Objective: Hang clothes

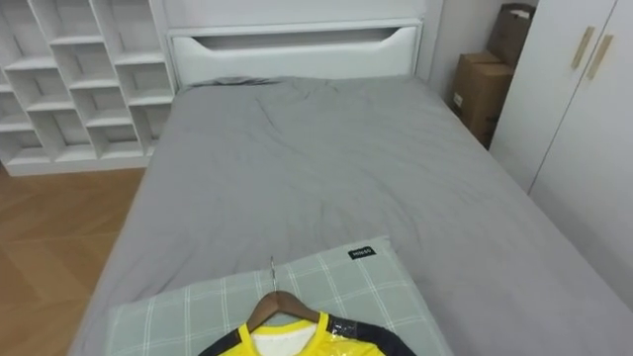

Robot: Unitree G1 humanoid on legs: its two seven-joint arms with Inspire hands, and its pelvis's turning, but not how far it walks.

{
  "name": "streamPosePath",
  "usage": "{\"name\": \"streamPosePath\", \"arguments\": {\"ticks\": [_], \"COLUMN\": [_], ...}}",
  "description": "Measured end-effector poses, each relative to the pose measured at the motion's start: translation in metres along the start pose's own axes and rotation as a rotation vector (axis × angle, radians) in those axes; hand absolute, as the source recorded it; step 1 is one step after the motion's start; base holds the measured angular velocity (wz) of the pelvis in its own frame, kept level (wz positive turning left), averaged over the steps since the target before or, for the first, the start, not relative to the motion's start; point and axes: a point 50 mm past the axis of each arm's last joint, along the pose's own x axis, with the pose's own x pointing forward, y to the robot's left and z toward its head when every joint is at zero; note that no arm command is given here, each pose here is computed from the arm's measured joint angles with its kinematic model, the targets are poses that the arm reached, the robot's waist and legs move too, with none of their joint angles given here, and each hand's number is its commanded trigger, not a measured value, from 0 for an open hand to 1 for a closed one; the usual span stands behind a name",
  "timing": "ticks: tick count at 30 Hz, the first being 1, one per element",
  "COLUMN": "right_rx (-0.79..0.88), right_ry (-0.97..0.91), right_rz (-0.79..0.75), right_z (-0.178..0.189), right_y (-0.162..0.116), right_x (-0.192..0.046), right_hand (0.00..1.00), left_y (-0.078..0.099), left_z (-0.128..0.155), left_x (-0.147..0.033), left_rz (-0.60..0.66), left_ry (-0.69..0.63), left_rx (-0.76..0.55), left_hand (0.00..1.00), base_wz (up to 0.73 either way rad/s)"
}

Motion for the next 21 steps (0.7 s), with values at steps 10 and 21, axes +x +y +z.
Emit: {"name": "streamPosePath", "arguments": {"ticks": [10, 21], "right_rx": [-0.030, -0.086], "right_ry": [-0.017, -0.037], "right_rz": [0.012, 0.011], "right_z": [0.003, 0.009], "right_y": [-0.003, -0.004], "right_x": [0.000, 0.000], "right_hand": [0.00, 0.00], "left_y": [0.001, 0.002], "left_z": [0.035, 0.061], "left_x": [0.001, 0.003], "left_rz": [0.015, 0.029], "left_ry": [-0.214, -0.363], "left_rx": [0.019, 0.059], "left_hand": [0.00, 0.00], "base_wz": [0.00, -0.05]}}
